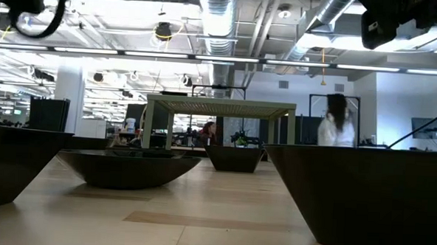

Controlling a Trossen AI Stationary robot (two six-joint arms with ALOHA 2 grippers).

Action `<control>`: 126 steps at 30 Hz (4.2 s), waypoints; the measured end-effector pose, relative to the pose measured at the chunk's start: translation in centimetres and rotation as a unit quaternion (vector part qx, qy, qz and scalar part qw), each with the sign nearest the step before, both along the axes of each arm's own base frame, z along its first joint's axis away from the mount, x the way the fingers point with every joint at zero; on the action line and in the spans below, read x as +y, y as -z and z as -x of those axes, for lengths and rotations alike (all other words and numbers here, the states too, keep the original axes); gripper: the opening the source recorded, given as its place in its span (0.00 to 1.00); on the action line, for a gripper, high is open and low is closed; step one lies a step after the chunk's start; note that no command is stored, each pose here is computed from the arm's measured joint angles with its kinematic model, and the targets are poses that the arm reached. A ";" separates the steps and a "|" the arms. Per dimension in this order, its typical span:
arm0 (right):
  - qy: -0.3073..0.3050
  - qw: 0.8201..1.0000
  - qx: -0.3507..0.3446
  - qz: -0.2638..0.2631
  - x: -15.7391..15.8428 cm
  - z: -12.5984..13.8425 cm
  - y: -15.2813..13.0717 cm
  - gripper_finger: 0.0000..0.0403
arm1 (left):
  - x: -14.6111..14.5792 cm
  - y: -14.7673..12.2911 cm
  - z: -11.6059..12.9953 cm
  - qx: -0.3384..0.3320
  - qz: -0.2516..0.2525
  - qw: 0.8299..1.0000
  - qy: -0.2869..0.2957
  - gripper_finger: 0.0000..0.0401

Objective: Pick & Place Mini shaped plates
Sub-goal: Stack the black square plate on top of the black square plate on the shelf

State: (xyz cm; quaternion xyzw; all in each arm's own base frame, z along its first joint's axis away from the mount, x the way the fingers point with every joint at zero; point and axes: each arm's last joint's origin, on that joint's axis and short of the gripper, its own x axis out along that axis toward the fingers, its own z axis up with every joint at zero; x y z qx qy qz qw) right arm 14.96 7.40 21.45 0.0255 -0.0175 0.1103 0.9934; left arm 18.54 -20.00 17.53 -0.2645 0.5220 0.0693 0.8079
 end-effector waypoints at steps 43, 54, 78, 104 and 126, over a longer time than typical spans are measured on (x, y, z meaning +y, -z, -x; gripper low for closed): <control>-0.002 1.000 0.008 0.009 0.0 0.0 0.2 0.42 | -0.4 2.7 -0.1 0.015 -0.178 0.938 0.298 0.23; -0.002 1.000 0.008 0.008 0.0 0.0 0.2 0.42 | -0.4 2.7 -0.1 0.000 -0.215 0.897 0.386 0.23; -0.003 1.000 0.015 -0.016 0.0 0.0 0.2 0.42 | -0.9 3.2 1.1 -0.013 -0.249 0.881 0.403 0.23; -0.003 1.000 0.015 -0.016 0.0 0.0 0.2 0.42 | -0.2 4.3 1.2 -0.043 -0.264 0.900 0.344 0.02; -0.001 1.000 0.013 -0.012 0.0 0.0 0.2 0.42 | 6.2 -6.4 -9.6 -0.068 -0.532 0.806 0.251 0.02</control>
